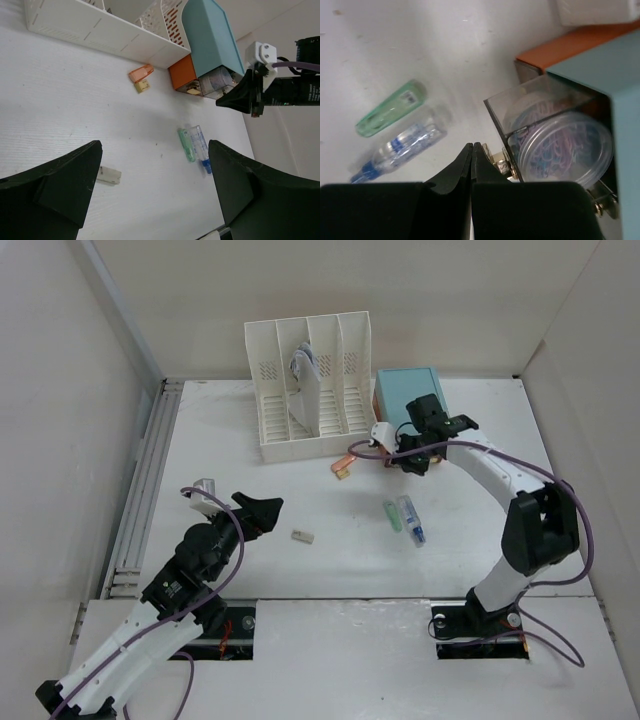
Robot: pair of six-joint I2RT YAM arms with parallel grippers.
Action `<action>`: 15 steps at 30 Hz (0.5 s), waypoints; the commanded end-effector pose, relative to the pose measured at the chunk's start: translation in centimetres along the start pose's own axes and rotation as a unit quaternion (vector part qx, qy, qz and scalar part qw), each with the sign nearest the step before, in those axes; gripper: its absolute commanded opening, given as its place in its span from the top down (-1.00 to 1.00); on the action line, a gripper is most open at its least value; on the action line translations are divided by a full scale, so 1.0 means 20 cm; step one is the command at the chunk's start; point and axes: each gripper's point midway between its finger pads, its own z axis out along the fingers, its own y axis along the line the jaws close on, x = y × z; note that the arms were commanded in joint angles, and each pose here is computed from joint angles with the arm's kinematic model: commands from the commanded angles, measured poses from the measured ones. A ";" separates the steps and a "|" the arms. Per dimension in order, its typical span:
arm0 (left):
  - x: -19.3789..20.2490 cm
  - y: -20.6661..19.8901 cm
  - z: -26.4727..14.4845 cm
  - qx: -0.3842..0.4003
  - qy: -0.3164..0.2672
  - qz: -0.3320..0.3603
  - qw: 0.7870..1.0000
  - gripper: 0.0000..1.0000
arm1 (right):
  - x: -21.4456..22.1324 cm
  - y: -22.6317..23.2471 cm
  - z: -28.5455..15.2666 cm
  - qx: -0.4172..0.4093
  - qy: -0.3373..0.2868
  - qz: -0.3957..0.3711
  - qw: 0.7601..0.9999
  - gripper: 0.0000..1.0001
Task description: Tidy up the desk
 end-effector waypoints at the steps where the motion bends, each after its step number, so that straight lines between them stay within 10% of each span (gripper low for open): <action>1: -0.04 -0.05 -0.01 0.020 -0.012 -0.003 1.000 -0.69 | -0.02 -0.27 -0.02 0.125 0.005 0.032 0.992 1.00; 15: -0.02 -0.04 0.00 0.027 -0.012 -0.014 0.999 -0.69 | -0.06 -0.40 -0.09 0.264 -0.019 0.045 0.963 1.00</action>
